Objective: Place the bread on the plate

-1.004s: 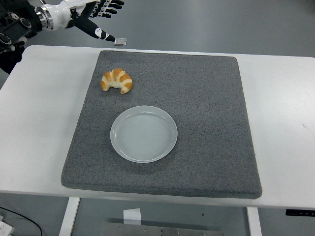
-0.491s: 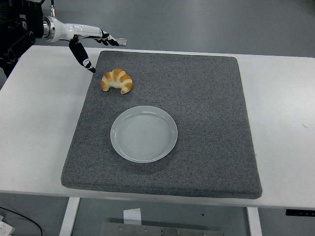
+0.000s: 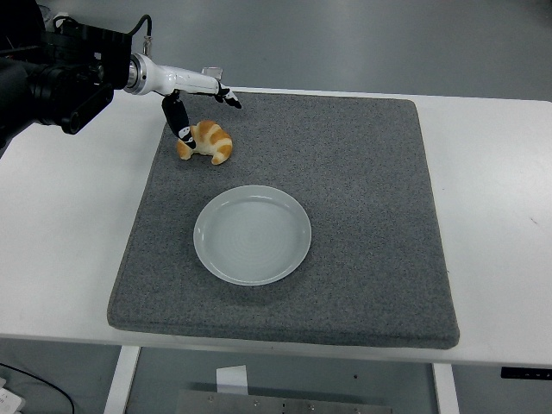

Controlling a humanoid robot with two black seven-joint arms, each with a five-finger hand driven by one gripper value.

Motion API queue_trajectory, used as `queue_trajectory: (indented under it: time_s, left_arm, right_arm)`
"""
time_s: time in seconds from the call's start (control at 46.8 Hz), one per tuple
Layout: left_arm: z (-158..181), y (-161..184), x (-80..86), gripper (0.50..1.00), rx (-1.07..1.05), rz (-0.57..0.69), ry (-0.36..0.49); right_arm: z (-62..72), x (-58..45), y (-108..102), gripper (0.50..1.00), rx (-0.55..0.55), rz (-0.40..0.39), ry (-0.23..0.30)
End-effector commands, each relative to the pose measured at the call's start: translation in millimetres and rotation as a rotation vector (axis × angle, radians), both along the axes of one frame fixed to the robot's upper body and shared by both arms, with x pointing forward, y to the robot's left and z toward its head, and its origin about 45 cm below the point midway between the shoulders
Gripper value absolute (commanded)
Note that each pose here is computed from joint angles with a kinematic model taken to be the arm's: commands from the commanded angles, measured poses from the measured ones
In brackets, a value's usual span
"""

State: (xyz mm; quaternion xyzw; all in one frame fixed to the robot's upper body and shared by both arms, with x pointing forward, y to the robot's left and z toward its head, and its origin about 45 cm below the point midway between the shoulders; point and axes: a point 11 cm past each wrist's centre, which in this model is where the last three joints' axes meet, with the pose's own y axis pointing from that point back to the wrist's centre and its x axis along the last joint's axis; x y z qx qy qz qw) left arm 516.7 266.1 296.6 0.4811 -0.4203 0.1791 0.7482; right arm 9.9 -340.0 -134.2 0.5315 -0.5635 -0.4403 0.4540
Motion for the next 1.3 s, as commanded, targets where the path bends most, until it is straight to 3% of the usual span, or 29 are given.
queue_trajectory:
  time_s: [0.0,0.321,1.197,1.282]
  left_arm:
    - [0,4,0.8,0.994,0.009,0.008,-0.004]
    - [-16,17,-0.5,0.994,0.06,0.024,-0.022]
    - [-56,-15,0.4,0.975,0.054,0.01,-0.122]
    - [-60,-14,-1.2,0.949,0.057,0.01,-0.116]
  right_arm:
    - [0.0,0.0,0,0.932,-0.001,0.0,0.0]
    - [0.0,0.0,0,0.932,-0.001,0.0,0.0]
    - [-0.1,-1.1,0,0.932,0.001,0.003,0.002]
    - [0.0,-1.1,0,0.932,-0.001,0.003,0.002]
